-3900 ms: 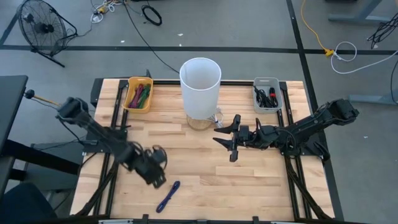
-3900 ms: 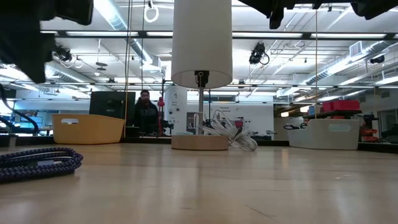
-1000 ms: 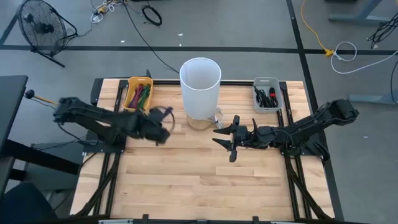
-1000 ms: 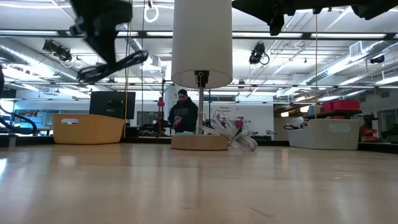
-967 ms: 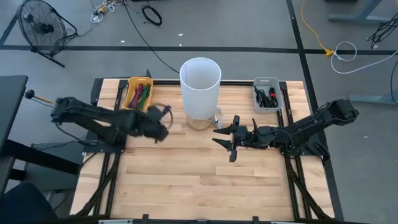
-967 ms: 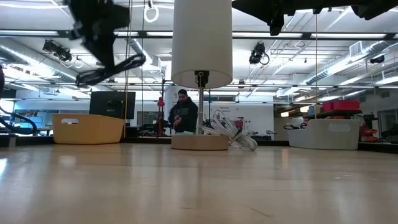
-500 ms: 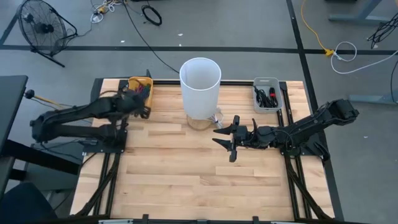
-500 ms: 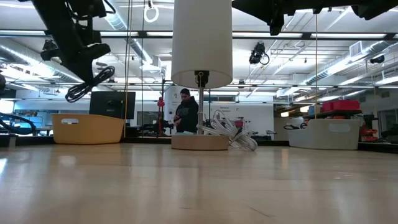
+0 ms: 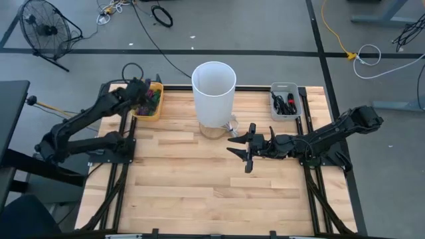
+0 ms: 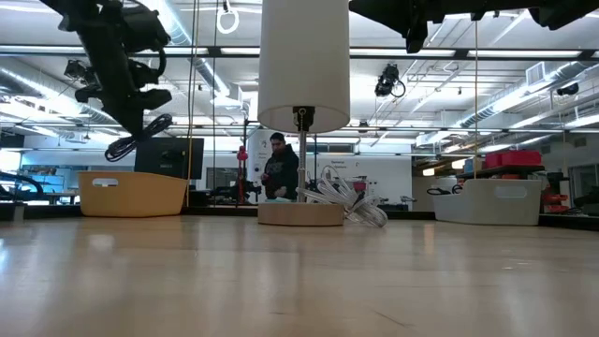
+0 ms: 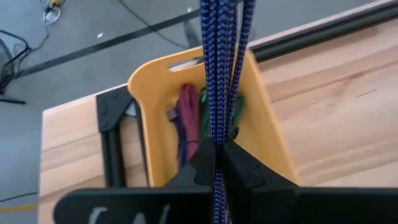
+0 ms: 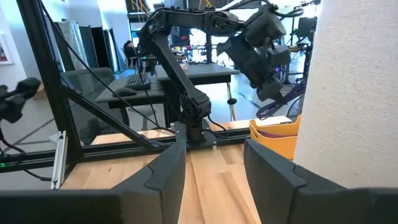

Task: Pick & Place USB Port
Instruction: Put the violet USB cable into the yellow bin

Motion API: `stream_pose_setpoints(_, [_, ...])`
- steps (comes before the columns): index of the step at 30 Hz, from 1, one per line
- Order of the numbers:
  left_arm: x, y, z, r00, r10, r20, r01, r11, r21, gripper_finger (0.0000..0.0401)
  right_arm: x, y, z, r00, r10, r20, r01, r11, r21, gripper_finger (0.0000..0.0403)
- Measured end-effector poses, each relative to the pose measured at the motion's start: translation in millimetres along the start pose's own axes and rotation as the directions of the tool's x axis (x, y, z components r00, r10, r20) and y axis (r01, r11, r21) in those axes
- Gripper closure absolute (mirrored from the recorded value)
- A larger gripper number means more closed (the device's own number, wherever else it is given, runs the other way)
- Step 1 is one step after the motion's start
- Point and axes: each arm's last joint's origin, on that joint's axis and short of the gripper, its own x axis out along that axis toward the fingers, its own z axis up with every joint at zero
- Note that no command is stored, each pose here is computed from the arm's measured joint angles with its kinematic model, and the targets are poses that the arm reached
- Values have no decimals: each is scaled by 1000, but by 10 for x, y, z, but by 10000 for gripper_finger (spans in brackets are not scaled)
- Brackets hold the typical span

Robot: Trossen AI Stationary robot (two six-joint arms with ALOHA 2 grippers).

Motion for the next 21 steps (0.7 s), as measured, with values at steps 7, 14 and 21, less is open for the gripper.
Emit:
stream_pose_setpoints(7, [84, 58, 21, 999, 19, -35, -18, 999, 36, 391, 13, -35, 2, 1000, -13, 1, 13, 1000, 0, 238])
stream_pose_setpoints(14, [160, 15, 43, 997, 72, -31, -72, 997, 11, 391, 22, -58, 8, 1000, -22, 7, 22, 1000, 2, 238])
stream_pose_setpoints(21, [318, -81, 9, 984, 153, -91, -150, 988, 45, 391, 22, -58, 8, 1000, -22, 6, 22, 1000, 3, 238])
